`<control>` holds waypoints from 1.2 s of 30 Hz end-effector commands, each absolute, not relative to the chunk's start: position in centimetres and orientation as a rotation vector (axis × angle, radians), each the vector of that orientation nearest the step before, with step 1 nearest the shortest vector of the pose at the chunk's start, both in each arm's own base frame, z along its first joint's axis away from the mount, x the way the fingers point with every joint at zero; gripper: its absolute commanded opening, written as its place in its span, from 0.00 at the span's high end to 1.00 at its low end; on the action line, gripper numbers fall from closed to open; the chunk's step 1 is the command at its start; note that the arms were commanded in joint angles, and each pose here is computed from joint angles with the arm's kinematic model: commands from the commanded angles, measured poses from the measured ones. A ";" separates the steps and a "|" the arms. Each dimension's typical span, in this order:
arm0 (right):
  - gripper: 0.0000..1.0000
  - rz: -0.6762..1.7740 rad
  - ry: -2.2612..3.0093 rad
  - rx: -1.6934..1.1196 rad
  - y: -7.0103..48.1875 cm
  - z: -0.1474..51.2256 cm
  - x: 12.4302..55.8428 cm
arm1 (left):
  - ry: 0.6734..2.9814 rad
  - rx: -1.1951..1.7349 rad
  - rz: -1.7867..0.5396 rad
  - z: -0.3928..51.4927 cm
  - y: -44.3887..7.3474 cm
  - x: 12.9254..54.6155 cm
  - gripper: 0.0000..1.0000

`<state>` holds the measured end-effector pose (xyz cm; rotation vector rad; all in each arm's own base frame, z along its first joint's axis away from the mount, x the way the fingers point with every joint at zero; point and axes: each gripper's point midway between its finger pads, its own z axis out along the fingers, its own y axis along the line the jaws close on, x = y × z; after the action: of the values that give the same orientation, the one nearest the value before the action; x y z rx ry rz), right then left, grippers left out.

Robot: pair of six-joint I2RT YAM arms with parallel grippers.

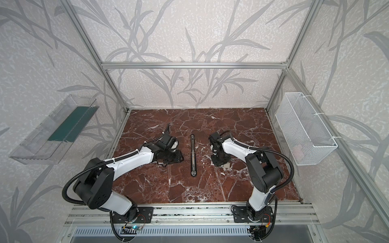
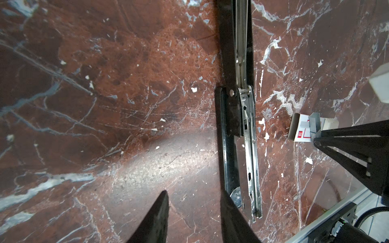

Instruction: Load the staples into the stapler

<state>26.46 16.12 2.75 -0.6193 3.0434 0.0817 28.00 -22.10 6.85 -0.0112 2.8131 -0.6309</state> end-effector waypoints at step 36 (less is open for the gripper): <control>0.71 0.081 3.089 -0.625 15.9 2.6 24.9 | 2.822 -0.030 -0.628 6.6 -21.6 27.5 0.58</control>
<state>25.89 16.03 3.90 -0.6223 3.0358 0.0891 27.57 -21.83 6.27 -0.0155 2.8288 -0.6232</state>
